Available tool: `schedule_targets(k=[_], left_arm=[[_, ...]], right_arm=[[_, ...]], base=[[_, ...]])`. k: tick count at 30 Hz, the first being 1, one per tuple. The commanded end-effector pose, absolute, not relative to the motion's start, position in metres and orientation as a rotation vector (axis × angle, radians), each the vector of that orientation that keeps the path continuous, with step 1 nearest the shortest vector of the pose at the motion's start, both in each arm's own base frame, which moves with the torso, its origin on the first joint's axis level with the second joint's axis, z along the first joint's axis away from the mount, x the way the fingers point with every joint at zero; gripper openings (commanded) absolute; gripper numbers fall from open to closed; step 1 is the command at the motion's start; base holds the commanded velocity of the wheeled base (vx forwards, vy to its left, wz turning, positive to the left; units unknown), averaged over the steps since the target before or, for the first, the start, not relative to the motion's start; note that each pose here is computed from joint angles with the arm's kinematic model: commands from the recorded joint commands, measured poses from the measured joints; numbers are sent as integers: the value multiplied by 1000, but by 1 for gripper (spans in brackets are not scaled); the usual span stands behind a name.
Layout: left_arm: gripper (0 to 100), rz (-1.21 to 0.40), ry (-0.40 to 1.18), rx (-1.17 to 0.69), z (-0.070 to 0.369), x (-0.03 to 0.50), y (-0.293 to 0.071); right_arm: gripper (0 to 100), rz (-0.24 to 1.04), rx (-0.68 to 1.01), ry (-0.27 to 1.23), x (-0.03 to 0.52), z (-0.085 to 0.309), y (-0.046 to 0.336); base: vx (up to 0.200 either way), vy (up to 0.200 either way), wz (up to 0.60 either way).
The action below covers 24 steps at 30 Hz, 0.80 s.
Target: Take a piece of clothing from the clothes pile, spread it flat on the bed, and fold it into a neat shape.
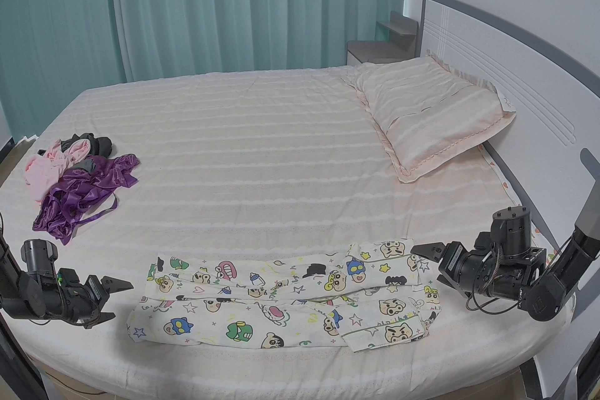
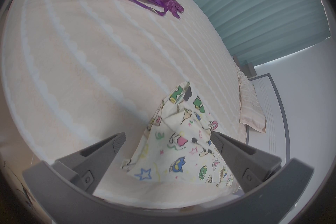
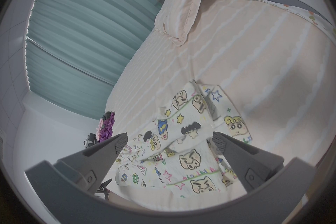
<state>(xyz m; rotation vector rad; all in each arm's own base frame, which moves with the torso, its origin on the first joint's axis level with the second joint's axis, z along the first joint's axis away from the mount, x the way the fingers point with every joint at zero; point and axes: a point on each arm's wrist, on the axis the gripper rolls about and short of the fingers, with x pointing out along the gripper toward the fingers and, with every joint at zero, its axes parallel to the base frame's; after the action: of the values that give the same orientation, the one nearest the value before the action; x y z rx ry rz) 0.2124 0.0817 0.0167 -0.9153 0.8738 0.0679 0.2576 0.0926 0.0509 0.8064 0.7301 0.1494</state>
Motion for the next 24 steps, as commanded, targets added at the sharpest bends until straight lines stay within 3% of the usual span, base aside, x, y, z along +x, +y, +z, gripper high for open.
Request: schedule_targets(k=[1, 8, 24], left_arm=[[100, 50, 892, -909, 16, 212, 76], [100, 54, 890, -928, 17, 213, 74], [100, 58, 880, -923, 18, 212, 76]], right_arm=[[100, 138, 802, 744, 255, 48, 91], [100, 137, 801, 750, 254, 46, 91], [100, 137, 797, 745, 254, 47, 91]], base=[[0, 0, 0], [0, 0, 0], [0, 200, 0]])
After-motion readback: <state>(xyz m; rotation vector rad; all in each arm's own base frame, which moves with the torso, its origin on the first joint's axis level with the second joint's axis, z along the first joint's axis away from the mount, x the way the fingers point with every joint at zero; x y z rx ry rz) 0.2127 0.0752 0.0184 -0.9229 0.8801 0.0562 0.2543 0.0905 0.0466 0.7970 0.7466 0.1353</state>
